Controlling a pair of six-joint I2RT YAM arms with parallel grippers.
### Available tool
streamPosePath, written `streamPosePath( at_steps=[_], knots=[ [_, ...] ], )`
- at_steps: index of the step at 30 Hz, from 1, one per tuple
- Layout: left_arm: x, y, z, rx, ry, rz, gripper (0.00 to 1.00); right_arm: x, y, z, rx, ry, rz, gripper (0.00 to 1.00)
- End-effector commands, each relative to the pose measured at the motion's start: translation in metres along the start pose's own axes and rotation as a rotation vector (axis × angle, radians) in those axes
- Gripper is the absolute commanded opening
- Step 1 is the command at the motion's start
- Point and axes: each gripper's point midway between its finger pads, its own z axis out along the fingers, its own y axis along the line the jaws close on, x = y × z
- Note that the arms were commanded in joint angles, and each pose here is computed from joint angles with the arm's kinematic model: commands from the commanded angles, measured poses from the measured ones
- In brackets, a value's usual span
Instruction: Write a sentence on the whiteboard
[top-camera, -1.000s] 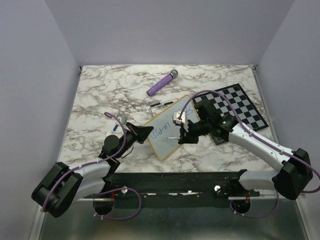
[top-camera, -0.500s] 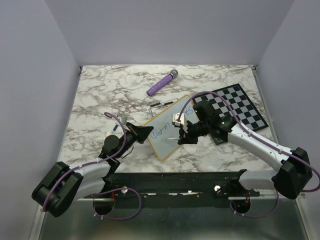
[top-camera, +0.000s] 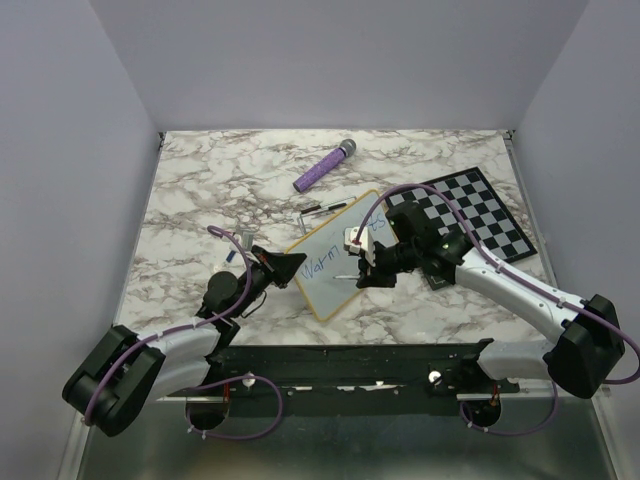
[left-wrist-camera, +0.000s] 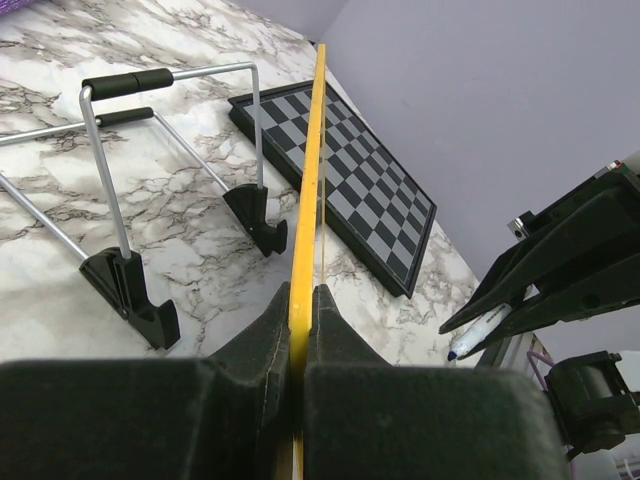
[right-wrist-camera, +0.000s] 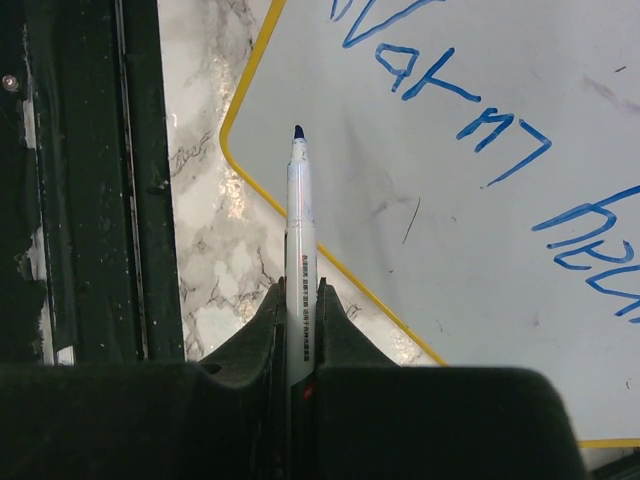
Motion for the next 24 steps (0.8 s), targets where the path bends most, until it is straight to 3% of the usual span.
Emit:
streamPosePath(
  at_steps=[1,24],
  knots=[
    [0.0011,0.0046,-0.0035,-0.017,-0.008,0.020,0.00,0.0052,0.0001,0.0000,0.011,0.017,-0.019,0.01],
    [-0.0007,0.0033,-0.0052,-0.018,-0.010,0.026,0.00,0.0035,-0.0055,-0.0059,0.052,0.021,-0.036,0.01]
  ],
)
